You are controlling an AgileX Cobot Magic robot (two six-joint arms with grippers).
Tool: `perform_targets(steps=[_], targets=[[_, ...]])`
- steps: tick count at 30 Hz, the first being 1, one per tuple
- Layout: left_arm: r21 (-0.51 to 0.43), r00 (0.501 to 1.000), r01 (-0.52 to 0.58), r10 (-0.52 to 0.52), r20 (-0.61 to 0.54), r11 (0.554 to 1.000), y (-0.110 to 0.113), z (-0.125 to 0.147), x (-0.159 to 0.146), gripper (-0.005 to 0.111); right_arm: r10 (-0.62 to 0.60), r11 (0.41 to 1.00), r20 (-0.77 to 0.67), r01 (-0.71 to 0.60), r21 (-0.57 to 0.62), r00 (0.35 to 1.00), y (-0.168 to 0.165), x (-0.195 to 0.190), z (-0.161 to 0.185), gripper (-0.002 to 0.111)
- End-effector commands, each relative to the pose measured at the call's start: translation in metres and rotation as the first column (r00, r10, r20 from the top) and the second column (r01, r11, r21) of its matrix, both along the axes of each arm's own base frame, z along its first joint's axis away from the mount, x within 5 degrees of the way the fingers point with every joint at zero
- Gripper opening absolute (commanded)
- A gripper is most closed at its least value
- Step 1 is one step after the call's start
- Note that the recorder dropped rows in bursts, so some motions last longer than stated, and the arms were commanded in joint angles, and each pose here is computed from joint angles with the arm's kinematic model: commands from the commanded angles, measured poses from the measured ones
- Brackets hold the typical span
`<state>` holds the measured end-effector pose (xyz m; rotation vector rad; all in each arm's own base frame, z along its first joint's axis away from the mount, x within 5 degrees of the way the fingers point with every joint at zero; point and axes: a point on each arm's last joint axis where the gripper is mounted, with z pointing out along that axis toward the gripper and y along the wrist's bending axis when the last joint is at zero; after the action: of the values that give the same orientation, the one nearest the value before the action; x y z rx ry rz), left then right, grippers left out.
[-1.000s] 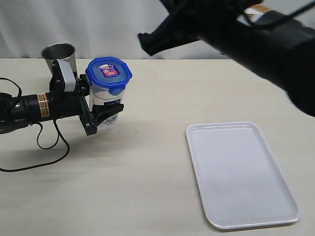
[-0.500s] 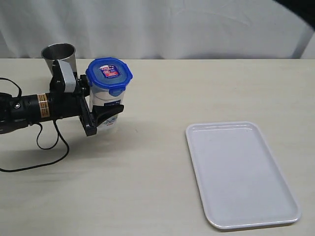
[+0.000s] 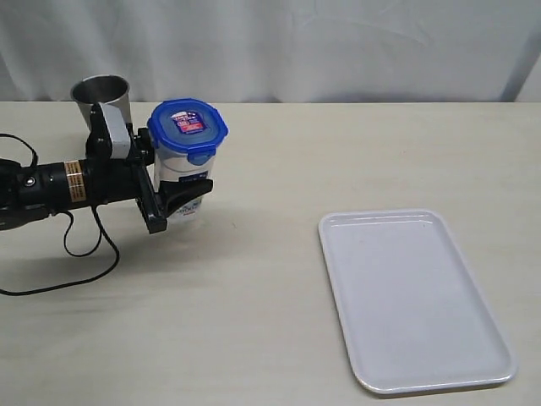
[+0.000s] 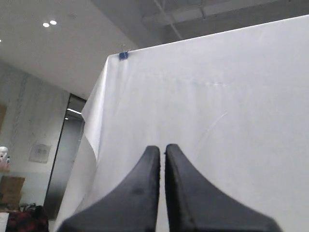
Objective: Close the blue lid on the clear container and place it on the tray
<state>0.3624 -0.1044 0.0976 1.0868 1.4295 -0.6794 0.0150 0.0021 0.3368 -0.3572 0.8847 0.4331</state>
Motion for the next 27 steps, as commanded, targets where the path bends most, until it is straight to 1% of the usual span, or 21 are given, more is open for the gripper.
perform_targets(steps=[1,5,7,9,11,15,17,18,19,21,22,23,24,26,27], targets=[[-0.028,0.999,0.017,-0.016,0.03,0.999,-0.004,0.009,0.0,0.0,-0.033,0.999,0.012,0.033,-0.001,0.999,0.003,0.006,-0.013,0.004],[-0.029,0.999,0.011,-0.01,0.035,1.0,-0.004,0.009,0.0,0.0,-0.02,0.994,-0.023,0.017,-0.107,1.0,0.009,0.007,-0.022,0.004],[-0.022,0.999,0.016,-0.014,0.048,1.0,-0.004,0.009,0.0,0.0,0.012,0.983,-0.088,-0.028,-0.179,0.996,0.014,0.008,-0.03,0.004],[-0.021,0.999,0.017,-0.016,0.048,1.0,-0.004,0.009,0.0,0.0,0.038,0.974,-0.145,-0.069,-0.216,0.989,0.018,0.009,-0.037,0.004],[-0.02,0.999,0.02,-0.019,0.048,1.0,-0.004,0.009,0.0,0.0,0.04,0.972,-0.156,-0.074,-0.225,0.987,0.019,0.009,-0.04,0.004],[-0.018,0.999,0.024,-0.023,0.048,1.0,-0.004,0.009,-0.001,0.0,0.065,0.974,-0.194,-0.104,-0.199,0.979,0.02,0.009,-0.041,0.004],[-0.019,0.998,0.035,-0.034,0.053,0.999,-0.008,0.011,-0.002,0.0,0.065,0.974,-0.194,-0.104,-0.199,0.979,0.02,0.009,-0.041,0.004],[-0.019,0.997,0.05,-0.049,0.058,0.999,-0.014,0.013,-0.004,0.0,0.065,0.974,-0.194,-0.104,-0.199,0.979,0.02,0.009,-0.041,0.004],[0.016,0.996,0.068,-0.069,0.059,0.998,-0.026,0.016,-0.007,0.0,0.065,0.974,-0.194,-0.104,-0.199,0.979,0.02,0.009,-0.041,0.004],[0.085,0.996,0.076,-0.08,0.047,0.993,-0.04,0.015,-0.01,0.0,0.065,0.974,-0.194,-0.104,-0.199,0.979,0.02,0.009,-0.041,0.004],[0.102,0.996,0.072,-0.077,0.044,0.992,-0.044,0.015,-0.011,0.0,0.065,0.974,-0.194,-0.104,-0.199,0.979,0.02,0.009,-0.041,0.004],[0.15,0.997,0.058,-0.064,0.034,0.987,-0.055,0.015,-0.013,0.0,0.065,0.974,-0.194,-0.104,-0.199,0.979,0.02,0.009,-0.041,0.004],[0.172,0.997,0.056,-0.063,0.033,0.984,-0.061,0.017,-0.015,0.0,0.065,0.974,-0.194,-0.104,-0.199,0.979,0.02,0.009,-0.041,0.004],[0.178,0.995,0.077,-0.086,0.048,0.981,-0.07,0.021,-0.019,0.0,0.065,0.974,-0.194,-0.104,-0.199,0.979,0.02,0.009,-0.041,0.004],[0.186,0.993,0.094,-0.105,0.053,0.978,-0.079,0.023,-0.022,0.0,0.065,0.974,-0.194,-0.104,-0.199,0.979,0.02,0.009,-0.041,0.004]])
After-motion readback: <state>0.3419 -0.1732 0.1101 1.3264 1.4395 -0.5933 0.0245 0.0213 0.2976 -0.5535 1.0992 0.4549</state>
